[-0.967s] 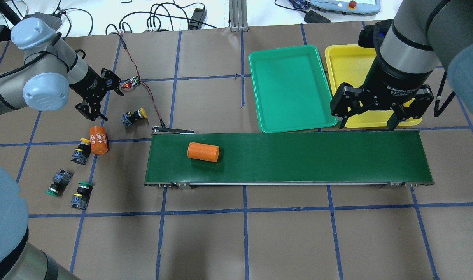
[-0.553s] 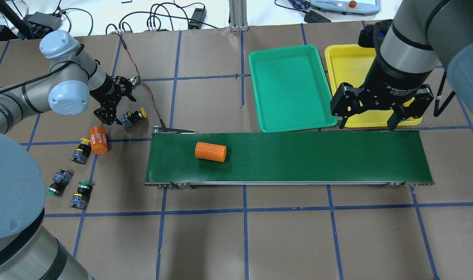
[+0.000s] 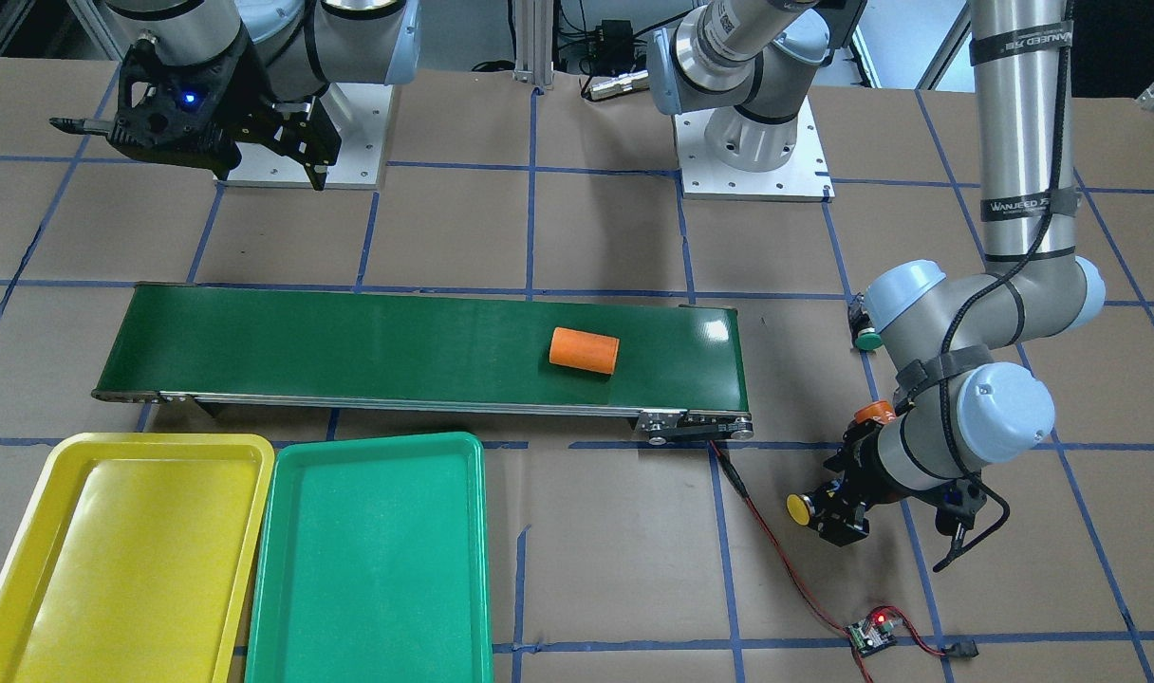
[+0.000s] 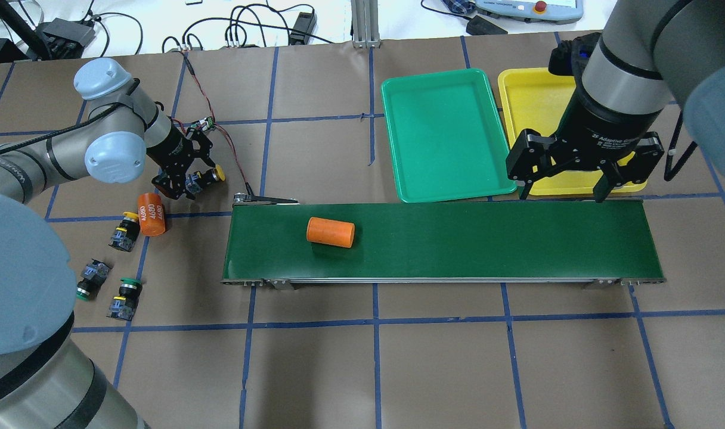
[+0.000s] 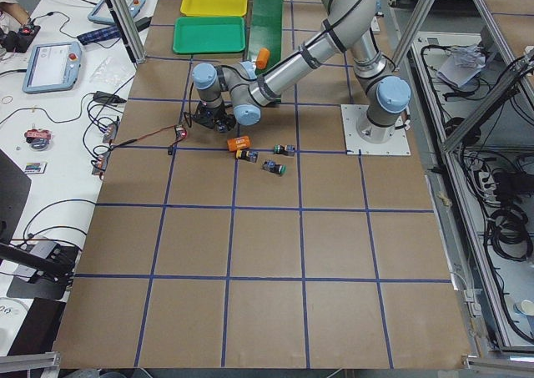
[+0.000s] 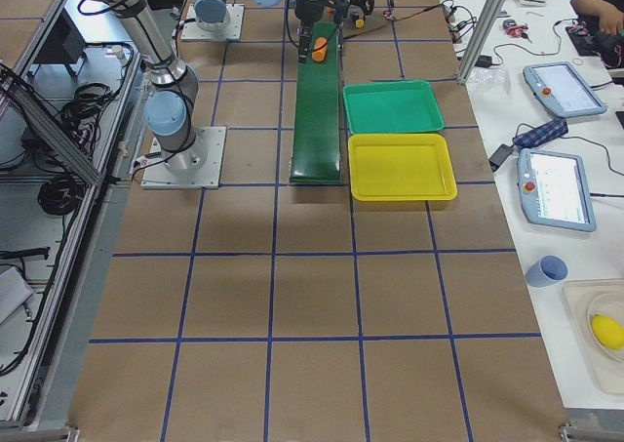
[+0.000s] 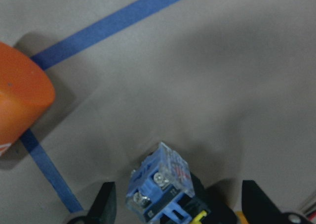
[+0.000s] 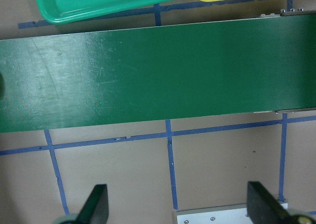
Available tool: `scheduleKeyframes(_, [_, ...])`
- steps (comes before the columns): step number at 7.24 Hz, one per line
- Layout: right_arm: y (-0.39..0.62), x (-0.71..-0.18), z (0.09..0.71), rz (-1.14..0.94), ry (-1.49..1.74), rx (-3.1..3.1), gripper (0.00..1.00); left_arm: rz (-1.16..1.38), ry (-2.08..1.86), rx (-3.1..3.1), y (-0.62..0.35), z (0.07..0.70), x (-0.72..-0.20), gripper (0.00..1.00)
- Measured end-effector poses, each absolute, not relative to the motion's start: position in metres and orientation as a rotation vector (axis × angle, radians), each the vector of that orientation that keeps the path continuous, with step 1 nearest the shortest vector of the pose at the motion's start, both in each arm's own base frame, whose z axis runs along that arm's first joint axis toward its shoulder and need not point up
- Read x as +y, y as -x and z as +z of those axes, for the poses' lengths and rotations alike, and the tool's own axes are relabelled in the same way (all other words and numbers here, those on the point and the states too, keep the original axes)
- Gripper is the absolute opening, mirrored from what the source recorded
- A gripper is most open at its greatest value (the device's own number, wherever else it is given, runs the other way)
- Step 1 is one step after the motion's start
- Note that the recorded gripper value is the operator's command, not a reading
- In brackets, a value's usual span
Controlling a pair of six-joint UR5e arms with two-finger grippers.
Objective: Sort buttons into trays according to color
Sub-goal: 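Carry the yellow button onto the belt and open the left gripper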
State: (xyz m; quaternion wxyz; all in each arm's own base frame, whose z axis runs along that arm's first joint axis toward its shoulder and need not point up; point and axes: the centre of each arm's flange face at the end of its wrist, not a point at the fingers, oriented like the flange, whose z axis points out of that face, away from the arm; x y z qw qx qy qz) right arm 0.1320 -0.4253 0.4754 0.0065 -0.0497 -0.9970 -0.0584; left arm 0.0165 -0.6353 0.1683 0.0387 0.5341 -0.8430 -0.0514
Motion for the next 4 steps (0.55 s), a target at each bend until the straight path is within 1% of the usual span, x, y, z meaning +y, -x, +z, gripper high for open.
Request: scheduleKeyframes(4, [-0.132,-0.425,0.475,-0.183,0.155,-3.12,1.0,-0.144,-1.604,-2.597,-0.011,0.185,-0.633,0.0])
